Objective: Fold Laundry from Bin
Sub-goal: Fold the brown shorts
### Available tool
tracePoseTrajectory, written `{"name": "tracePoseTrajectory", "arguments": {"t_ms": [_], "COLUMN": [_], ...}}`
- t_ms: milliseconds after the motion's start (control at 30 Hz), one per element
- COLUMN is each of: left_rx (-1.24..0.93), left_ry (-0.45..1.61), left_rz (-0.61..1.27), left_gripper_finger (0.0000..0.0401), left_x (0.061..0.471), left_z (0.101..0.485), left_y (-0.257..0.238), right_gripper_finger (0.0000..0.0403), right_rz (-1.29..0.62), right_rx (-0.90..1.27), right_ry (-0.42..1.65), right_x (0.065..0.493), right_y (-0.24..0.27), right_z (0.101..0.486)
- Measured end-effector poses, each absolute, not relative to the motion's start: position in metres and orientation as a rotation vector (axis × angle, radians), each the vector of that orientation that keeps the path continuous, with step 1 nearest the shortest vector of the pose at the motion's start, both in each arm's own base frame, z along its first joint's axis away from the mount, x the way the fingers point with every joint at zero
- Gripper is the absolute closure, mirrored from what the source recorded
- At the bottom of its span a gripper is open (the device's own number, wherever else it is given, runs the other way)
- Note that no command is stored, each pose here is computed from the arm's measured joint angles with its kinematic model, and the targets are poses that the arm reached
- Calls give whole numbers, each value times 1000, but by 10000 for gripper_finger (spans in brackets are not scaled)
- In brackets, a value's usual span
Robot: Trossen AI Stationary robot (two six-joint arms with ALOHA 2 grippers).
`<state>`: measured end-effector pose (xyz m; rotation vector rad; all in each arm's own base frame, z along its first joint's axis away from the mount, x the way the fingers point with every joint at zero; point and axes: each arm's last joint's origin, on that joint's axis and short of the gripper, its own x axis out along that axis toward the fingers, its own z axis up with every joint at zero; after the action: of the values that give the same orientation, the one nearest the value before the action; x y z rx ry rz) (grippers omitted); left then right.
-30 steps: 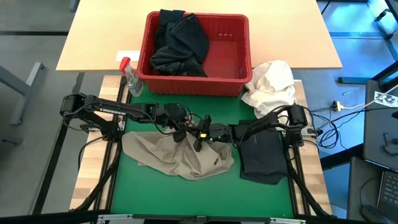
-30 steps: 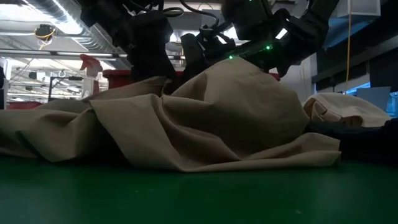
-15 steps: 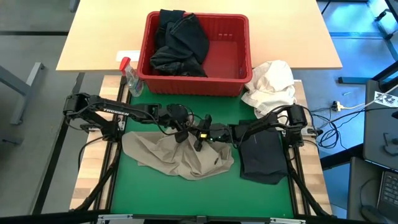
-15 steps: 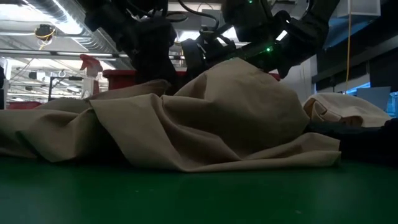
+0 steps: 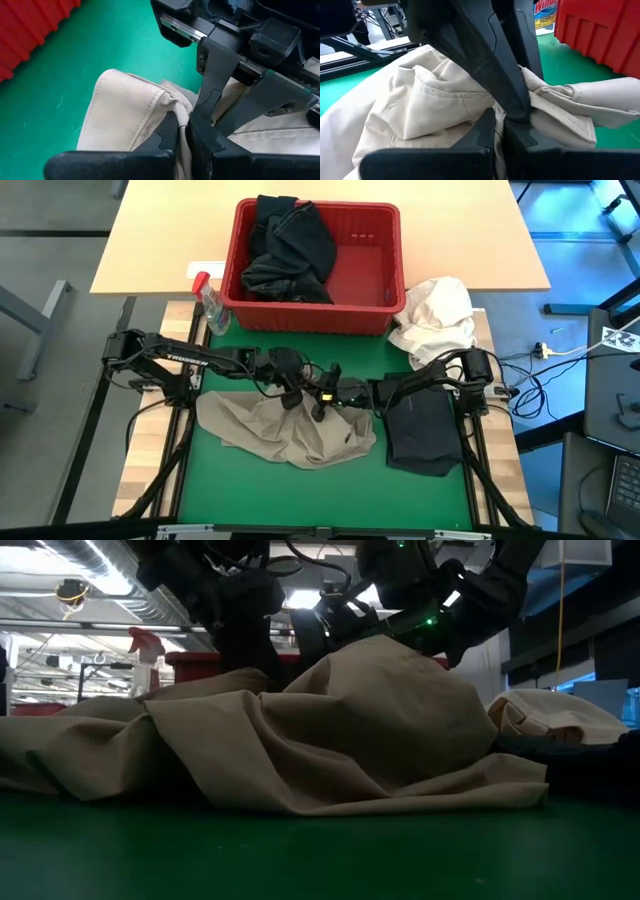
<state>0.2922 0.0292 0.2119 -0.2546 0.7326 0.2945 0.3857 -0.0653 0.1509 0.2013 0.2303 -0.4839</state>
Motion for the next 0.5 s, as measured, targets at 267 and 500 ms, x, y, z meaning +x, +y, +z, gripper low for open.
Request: {"name": "tracePoseTrajectory", "arguments": {"t_ms": [267,500], "left_rx": [-116,3], "left_ry": [683,580], "left_rz": [277,276], "left_gripper_finger": [390,401], "left_x": [282,270], "left_z": [269,313], "left_y": [16,2], "right_gripper_finger": [381,335], "right_rz": [-407,-275], "right_rx": [155,176], "right_ry": [263,228], "right_x": [363,333], "right_y": [-59,-50], "right_z": [215,265]}}
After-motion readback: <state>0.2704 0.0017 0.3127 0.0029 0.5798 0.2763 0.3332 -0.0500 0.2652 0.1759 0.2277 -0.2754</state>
